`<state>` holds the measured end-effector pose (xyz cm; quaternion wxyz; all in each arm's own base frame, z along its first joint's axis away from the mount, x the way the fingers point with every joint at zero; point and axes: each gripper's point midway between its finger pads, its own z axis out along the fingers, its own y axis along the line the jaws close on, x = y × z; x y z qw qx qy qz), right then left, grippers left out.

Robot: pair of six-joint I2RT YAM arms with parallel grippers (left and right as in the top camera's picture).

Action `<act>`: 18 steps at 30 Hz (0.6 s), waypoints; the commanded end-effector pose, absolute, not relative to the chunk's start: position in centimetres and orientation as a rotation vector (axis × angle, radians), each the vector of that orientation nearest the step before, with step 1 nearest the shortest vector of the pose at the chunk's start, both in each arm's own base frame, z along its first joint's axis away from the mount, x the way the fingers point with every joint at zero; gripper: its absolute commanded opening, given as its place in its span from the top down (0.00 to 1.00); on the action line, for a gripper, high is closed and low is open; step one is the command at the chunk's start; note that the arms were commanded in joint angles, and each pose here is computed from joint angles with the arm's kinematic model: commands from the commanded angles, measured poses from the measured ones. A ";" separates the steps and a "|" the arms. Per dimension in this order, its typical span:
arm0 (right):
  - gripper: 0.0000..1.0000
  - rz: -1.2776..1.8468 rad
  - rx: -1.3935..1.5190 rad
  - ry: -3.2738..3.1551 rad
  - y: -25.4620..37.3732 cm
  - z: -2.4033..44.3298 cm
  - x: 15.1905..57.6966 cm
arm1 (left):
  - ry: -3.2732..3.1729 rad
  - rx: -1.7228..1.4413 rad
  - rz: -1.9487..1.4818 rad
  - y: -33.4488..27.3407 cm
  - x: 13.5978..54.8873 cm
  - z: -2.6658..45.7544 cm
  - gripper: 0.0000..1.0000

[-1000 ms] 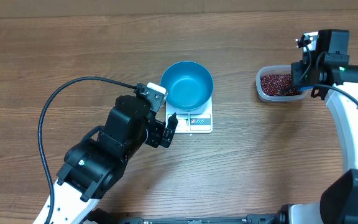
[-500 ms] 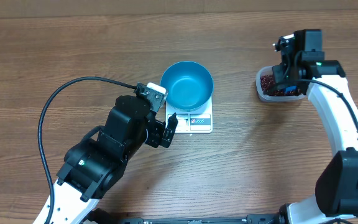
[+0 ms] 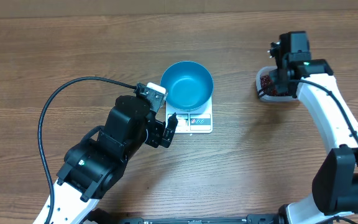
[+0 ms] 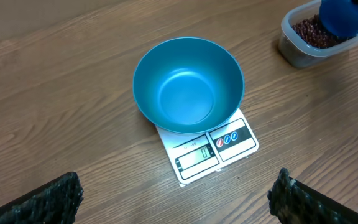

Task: Scoop item into bowl and weigh 150g on scale
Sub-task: 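Move the right gripper with the blue scoop over the bean container, then lower the blue scoop into the red beans with the right gripper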

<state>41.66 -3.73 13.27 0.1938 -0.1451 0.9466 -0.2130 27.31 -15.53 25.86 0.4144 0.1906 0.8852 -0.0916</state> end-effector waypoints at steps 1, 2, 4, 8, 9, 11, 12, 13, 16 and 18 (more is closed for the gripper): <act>0.96 -0.714 -0.467 2.601 -3.0 14.7 42.3 | 2.219 0.465 -0.247 -15.6 27.3 26.2 0.01; 0.96 -0.710 -0.489 2.593 -2.3 14.7 42.4 | 2.219 0.465 -0.247 -15.6 27.3 26.2 0.00; 0.96 -0.707 -0.507 2.576 -1.5 14.9 42.6 | 2.219 0.465 -0.247 -15.6 27.4 26.2 0.00; 0.96 -0.704 -0.532 2.565 -0.6 14.9 42.7 | 2.219 0.465 -0.247 -15.6 27.3 26.2 0.00; 0.96 -0.705 -0.532 2.566 -0.6 14.9 42.7 | 2.219 0.465 -0.247 -15.6 27.3 26.2 0.00; 0.96 -0.706 -0.533 2.569 -0.7 14.9 42.6 | 2.219 0.465 -0.247 -15.6 27.3 26.2 0.00; 0.96 -0.711 -0.532 2.569 -0.7 14.9 42.6 | 2.219 0.465 -0.247 -15.6 27.3 26.2 0.00; 0.96 -0.720 -0.530 2.567 -0.8 14.9 42.6 | 2.219 0.465 -0.247 -15.6 27.3 26.2 0.01; 0.96 -0.745 -0.520 2.559 -1.1 15.1 42.7 | 2.219 0.465 -0.247 -15.6 27.4 26.2 0.00; 0.96 -0.769 -0.532 2.555 -1.3 15.3 42.7 | 2.219 0.465 -0.247 -15.6 27.3 26.2 0.00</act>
